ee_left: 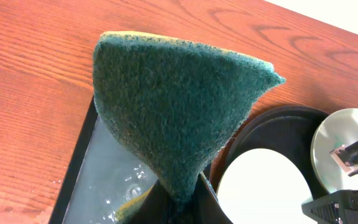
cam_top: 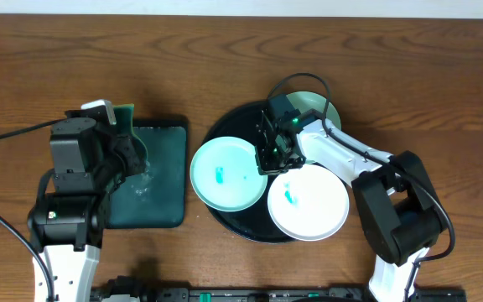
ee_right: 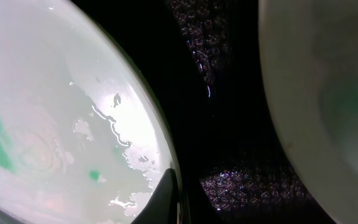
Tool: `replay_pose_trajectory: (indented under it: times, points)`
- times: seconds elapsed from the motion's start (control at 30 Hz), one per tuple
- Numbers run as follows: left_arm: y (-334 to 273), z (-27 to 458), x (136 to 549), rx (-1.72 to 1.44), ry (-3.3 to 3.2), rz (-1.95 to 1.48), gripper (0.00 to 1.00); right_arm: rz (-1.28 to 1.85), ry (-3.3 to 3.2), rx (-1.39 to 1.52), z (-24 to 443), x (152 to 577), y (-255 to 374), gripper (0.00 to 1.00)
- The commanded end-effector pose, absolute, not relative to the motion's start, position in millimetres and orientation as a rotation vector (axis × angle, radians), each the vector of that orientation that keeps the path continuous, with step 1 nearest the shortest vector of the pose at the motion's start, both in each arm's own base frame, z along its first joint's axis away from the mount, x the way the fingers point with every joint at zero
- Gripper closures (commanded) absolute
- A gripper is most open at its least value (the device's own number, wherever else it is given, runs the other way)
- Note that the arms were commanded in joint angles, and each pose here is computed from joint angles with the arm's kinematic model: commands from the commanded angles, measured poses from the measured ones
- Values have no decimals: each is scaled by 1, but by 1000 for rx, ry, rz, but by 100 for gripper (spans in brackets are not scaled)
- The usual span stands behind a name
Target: Clean dirty plates on tray and stack at the side
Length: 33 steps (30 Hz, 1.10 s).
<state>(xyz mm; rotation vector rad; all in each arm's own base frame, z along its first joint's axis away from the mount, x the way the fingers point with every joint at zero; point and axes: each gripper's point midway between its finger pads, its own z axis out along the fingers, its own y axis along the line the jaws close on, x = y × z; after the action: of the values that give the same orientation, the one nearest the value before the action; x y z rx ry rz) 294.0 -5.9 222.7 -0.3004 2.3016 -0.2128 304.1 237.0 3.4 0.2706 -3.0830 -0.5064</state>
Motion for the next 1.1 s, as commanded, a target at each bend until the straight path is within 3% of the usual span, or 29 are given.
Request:
replay_pose_trajectory:
  times: [0.0, 1.07]
  points:
    - [-6, 229, 296, -259, 2284, -204, 93, -439, -3077, 297, -6, 300, 230, 99]
    - [-7, 225, 300, -226, 2294, -198, 93, -452, -3089, 301, -6, 303, 232, 99]
